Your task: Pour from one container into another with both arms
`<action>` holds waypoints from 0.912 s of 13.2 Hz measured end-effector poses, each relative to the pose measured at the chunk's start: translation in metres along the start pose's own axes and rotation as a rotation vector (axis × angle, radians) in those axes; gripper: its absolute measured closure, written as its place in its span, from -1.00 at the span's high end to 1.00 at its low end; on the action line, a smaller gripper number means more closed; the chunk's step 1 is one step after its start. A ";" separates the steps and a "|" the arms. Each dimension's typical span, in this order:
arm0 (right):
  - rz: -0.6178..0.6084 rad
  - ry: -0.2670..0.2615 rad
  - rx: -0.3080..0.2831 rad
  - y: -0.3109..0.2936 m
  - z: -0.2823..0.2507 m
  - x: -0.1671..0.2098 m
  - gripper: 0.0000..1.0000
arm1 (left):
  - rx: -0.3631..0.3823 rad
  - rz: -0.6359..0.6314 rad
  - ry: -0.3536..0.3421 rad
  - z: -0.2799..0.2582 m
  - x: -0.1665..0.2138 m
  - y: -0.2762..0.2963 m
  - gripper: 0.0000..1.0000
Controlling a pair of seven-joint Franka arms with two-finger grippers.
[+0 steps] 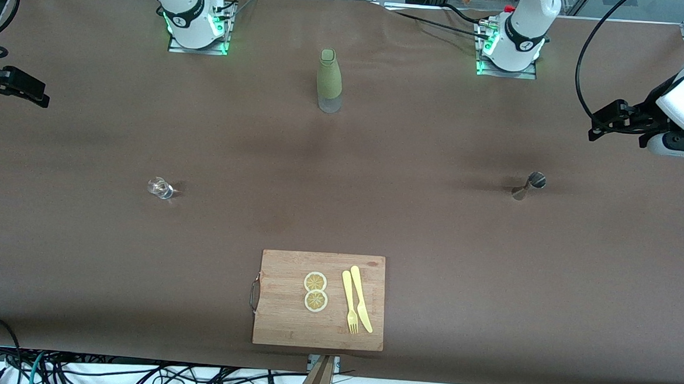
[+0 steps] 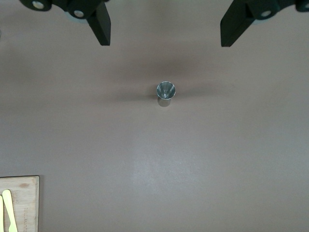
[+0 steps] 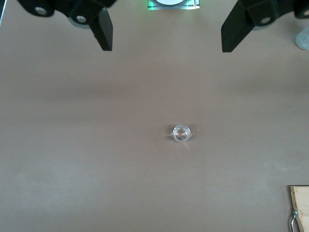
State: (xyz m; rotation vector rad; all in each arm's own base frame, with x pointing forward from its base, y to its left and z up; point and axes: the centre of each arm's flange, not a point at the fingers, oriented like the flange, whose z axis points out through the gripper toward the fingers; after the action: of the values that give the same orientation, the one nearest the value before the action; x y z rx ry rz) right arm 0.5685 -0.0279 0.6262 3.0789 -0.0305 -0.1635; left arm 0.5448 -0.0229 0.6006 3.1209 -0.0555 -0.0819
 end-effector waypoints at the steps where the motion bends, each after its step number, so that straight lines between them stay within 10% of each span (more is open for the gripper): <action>1: 0.000 0.000 0.000 0.000 0.000 0.000 1.00 | 0.000 0.000 0.000 0.000 0.000 0.000 1.00; 12: -0.004 -0.030 0.002 -0.002 0.025 0.008 1.00 | 0.000 0.000 0.001 0.000 0.000 0.000 1.00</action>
State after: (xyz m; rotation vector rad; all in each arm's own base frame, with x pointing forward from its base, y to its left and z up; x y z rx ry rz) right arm 0.5741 -0.0279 0.6000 3.0792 -0.0261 -0.2097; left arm 0.5450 -0.0229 0.6006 3.1209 -0.0555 -0.0803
